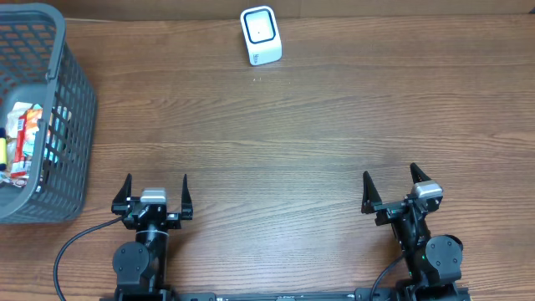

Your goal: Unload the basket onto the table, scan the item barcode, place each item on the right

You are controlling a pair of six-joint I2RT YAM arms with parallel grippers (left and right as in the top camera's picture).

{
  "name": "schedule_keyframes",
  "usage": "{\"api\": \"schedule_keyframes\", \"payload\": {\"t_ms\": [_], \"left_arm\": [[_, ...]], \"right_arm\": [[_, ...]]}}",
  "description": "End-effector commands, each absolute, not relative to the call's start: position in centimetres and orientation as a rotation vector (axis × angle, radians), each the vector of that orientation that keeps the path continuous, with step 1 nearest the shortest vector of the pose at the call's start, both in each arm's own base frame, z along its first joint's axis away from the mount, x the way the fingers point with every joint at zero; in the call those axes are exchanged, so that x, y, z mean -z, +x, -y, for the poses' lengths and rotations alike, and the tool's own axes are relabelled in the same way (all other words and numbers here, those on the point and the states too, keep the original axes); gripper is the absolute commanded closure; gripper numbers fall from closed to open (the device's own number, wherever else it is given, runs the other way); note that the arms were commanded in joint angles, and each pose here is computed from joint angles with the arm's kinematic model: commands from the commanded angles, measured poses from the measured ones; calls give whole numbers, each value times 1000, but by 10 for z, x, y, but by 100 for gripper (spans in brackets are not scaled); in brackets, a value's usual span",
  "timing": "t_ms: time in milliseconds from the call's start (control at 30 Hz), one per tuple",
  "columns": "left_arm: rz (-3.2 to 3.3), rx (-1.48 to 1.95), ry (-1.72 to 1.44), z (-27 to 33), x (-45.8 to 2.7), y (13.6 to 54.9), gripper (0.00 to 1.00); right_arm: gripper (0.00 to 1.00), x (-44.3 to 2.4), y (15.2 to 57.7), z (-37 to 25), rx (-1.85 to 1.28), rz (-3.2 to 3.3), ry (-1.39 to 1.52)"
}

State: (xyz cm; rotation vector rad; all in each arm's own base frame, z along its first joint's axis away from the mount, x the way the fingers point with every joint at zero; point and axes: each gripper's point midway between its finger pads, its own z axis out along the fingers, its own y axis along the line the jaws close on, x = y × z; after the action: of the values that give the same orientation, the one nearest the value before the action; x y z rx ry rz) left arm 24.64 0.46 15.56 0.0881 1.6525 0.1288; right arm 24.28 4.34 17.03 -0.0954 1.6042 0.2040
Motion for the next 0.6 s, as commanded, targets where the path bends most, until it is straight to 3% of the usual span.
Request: {"api": "schedule_keyframes", "payload": {"t_ms": [0, 300, 567], "left_arm": [[-1644, -131, 110, -2, -156, 246, 0], [-1619, -170, 146, -2, -162, 247, 1], [-1531, -96, 63, -2, -201, 242, 0]], "right_arm": [[0, -167, 244, -43, -209, -1609, -89], [0, -167, 244, -43, -209, -1609, -89], [0, -167, 244, -43, -209, -1609, -89]]}}
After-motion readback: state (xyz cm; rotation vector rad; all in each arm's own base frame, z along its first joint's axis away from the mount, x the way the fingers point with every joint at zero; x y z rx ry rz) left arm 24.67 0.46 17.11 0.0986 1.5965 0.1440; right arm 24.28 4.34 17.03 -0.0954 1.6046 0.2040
